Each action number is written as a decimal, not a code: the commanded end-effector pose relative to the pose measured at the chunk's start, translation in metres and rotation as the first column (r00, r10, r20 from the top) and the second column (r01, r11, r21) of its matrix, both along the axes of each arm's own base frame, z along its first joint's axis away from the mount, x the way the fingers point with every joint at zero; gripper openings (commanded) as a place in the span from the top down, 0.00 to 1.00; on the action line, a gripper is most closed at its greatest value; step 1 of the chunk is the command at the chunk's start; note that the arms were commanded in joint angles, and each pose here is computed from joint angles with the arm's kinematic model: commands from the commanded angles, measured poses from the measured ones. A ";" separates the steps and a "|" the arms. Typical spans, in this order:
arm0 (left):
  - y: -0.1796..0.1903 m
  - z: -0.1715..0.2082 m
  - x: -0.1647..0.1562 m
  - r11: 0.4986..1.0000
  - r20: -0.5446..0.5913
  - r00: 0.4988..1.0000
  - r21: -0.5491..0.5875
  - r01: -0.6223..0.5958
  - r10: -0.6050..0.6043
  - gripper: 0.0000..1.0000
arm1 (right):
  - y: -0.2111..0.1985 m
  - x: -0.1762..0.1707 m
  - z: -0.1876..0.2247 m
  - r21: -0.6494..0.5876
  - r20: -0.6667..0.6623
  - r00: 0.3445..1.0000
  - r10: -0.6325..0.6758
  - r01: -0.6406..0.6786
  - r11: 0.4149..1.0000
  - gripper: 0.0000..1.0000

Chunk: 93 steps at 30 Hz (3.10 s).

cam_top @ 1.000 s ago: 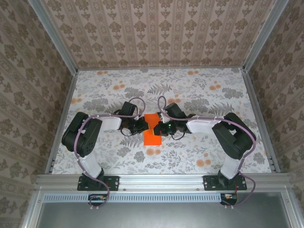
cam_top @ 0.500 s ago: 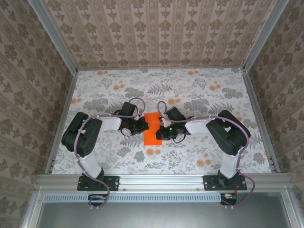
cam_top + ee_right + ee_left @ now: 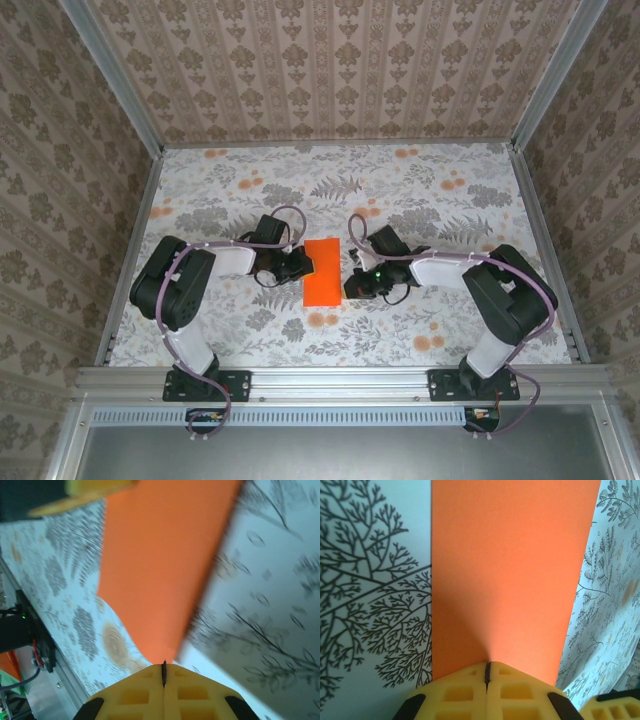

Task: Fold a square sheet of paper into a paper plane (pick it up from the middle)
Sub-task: Fold the square sheet of paper in half at the center of the table, then first fold in half a square sheet of paper at the center of the table.

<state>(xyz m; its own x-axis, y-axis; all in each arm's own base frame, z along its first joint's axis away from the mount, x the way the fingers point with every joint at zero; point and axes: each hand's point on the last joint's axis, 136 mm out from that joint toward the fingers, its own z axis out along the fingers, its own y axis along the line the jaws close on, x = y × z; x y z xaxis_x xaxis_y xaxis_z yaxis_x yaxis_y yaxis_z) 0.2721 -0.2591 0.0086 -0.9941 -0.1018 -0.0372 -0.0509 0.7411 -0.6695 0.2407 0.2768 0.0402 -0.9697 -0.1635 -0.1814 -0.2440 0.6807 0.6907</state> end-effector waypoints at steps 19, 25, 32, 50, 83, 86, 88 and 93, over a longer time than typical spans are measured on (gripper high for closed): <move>0.070 -0.076 -0.063 0.930 -0.240 0.965 0.366 -0.009 0.104 1.00 | 0.015 -0.020 -0.043 -0.061 -0.102 0.995 0.010 -0.016 0.998 1.00; 0.062 -0.068 -0.052 0.939 -0.200 0.979 0.343 0.021 0.051 1.00 | 0.002 -0.033 -0.031 -0.040 -0.078 0.997 -0.008 0.005 0.999 1.00; 0.027 -0.020 -0.014 0.957 -0.035 0.993 0.267 0.115 -0.110 1.00 | 0.006 0.024 0.026 0.019 0.109 0.983 -0.150 0.149 0.989 1.00; -0.021 0.061 -0.004 0.996 0.184 0.979 0.050 0.077 -0.085 0.93 | 0.025 0.087 -0.011 0.036 -0.019 0.972 -0.235 0.236 0.971 1.00; -0.025 -0.021 -0.057 0.988 -0.102 0.991 0.116 0.102 -0.091 1.00 | 0.011 0.109 -0.027 -0.016 -0.035 0.963 -0.267 0.267 0.964 1.00; -0.023 -0.023 -0.059 0.987 -0.111 0.990 0.122 0.101 -0.087 1.00 | 0.007 0.118 -0.030 -0.027 -0.031 0.961 -0.276 0.276 0.961 1.00; -0.022 -0.024 -0.060 0.987 -0.113 0.990 0.126 0.101 -0.087 1.00 | 0.004 0.124 -0.032 -0.031 -0.029 0.959 -0.282 0.281 0.959 1.00; -0.022 -0.023 -0.060 0.987 -0.114 0.989 0.125 0.104 -0.089 1.00 | -0.001 0.140 -0.038 -0.055 -0.027 0.957 -0.288 0.286 0.957 1.00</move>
<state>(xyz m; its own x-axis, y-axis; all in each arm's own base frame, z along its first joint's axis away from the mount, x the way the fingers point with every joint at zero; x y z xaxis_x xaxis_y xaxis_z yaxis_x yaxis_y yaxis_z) 0.2419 -0.3051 0.0183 -0.9981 0.0016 -0.0611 0.0414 0.7533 -0.6564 0.3658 0.2888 0.0169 -0.9865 0.1004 -0.1292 -0.0212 0.7044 0.7095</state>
